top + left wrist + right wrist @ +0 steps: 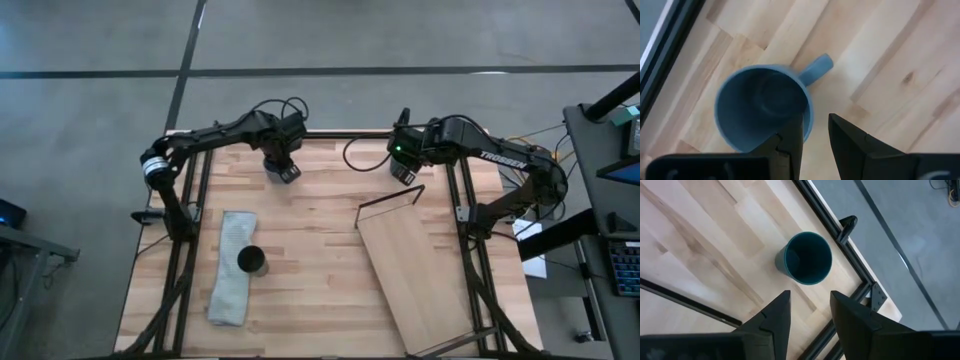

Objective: Stack small to large cups/mugs on shelf
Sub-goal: Put the blue mug on the shelf

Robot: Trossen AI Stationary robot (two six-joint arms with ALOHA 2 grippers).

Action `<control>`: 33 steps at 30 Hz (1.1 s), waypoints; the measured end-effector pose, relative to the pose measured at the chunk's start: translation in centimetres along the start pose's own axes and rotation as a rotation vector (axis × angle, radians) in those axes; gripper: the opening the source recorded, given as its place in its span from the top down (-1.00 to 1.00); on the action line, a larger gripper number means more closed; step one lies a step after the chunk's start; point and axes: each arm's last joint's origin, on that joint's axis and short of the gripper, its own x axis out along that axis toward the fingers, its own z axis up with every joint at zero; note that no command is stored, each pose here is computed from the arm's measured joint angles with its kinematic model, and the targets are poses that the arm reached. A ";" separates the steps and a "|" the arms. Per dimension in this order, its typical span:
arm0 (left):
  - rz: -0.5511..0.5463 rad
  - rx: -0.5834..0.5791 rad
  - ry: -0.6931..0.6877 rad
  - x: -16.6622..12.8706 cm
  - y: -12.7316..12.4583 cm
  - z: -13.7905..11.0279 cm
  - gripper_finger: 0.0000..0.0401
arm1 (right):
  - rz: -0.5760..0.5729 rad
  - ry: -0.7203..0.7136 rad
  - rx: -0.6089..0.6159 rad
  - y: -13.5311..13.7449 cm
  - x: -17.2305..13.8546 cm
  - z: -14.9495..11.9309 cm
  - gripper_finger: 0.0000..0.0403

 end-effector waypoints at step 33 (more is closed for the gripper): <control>0.024 0.038 0.123 4.7 -0.2 0.0 0.91 | 0.004 -0.012 0.015 0.1 0.0 0.1 0.37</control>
